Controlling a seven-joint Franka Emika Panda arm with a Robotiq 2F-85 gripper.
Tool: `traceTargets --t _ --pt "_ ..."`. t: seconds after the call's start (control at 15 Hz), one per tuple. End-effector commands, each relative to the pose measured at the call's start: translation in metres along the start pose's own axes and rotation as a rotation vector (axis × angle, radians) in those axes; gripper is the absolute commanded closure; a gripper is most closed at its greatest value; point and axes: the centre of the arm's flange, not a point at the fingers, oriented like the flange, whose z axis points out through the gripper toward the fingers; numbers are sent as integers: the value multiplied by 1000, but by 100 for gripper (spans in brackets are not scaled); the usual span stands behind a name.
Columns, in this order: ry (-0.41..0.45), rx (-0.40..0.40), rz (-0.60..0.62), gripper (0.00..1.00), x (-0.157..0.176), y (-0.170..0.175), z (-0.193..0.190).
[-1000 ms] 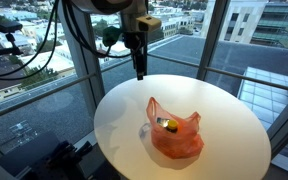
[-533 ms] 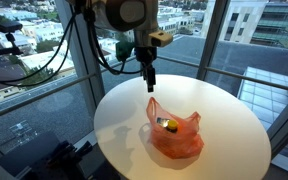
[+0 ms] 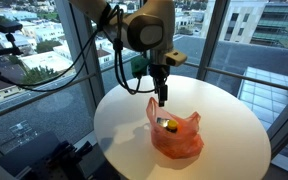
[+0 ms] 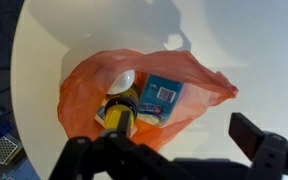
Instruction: Pick up the brown medicine bottle with the yellow lid from the orange plastic bag and put it on the table
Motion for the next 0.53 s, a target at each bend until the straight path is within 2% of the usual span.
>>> traceTargets --t 0.0,0.47 --pt "-7 -20 27 0 24 7 18" --pt "-44 -59 80 0 36 36 50"
